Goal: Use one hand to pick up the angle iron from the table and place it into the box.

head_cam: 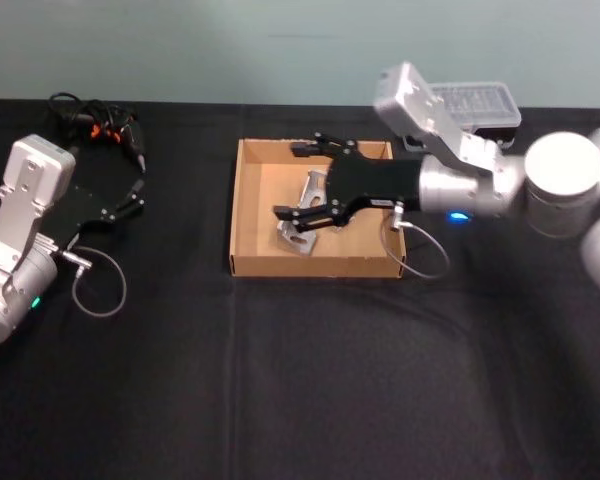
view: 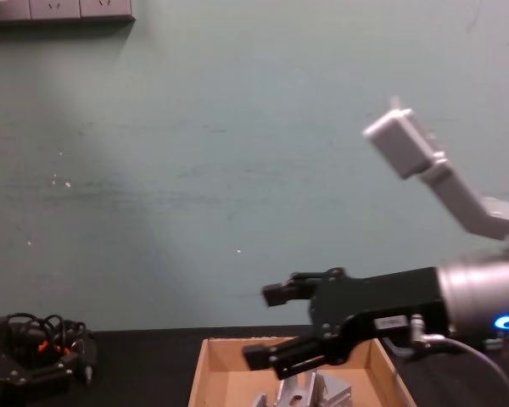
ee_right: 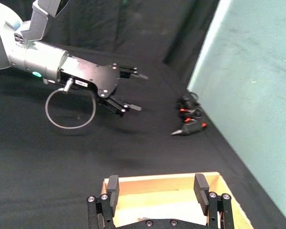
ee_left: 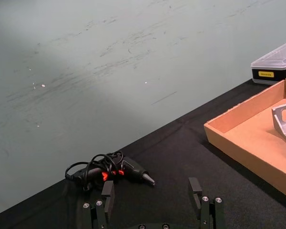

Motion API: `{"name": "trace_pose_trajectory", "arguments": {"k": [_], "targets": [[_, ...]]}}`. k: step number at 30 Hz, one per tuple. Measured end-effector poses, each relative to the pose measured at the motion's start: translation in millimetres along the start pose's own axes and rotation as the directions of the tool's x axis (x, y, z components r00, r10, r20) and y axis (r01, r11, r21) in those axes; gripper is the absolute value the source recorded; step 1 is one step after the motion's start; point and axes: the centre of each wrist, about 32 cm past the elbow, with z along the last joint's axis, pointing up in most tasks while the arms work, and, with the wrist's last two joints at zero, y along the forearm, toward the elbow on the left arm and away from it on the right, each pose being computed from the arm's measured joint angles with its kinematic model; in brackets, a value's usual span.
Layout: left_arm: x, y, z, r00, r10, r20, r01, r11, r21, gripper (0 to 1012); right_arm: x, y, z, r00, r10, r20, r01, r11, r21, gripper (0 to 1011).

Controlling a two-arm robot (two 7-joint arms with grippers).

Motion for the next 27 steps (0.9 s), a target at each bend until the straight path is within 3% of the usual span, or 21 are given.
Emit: {"name": "trace_pose_trajectory", "arguments": {"k": [6,9,12,19,27], "targets": [[0.0,0.0,0.0,1.0000,0.000,0.000,0.000,1.0000,0.000,1011,-12.8,-24.7,-5.8,0.994,-0.104,0.018,0.104,0.995,0.007,1000],[-0.1,0.0,0.0,1.0000,0.000,0.000,0.000,1.0000,0.000,1011,-22.2,-38.1,-8.4,0.979,-0.200,0.030,0.201,0.979,-0.016,1000],[0.0,0.0,-0.1,1.0000,0.000,0.000,0.000,1.0000,0.000,1011,-32.4,-50.1,-10.1,0.951,-0.305,0.046,0.307,0.950,-0.051,1000],[0.0,0.0,0.0,1.0000,0.000,0.000,0.000,1.0000,0.000,1011,-44.0,-63.5,-13.7,0.907,-0.419,0.053,0.422,0.899,-0.119,1000],[0.0,0.0,0.0,1.0000,0.000,0.000,0.000,1.0000,0.000,1011,-44.3,-63.6,-13.6,0.905,-0.421,0.054,0.425,0.897,-0.120,1000]]}}
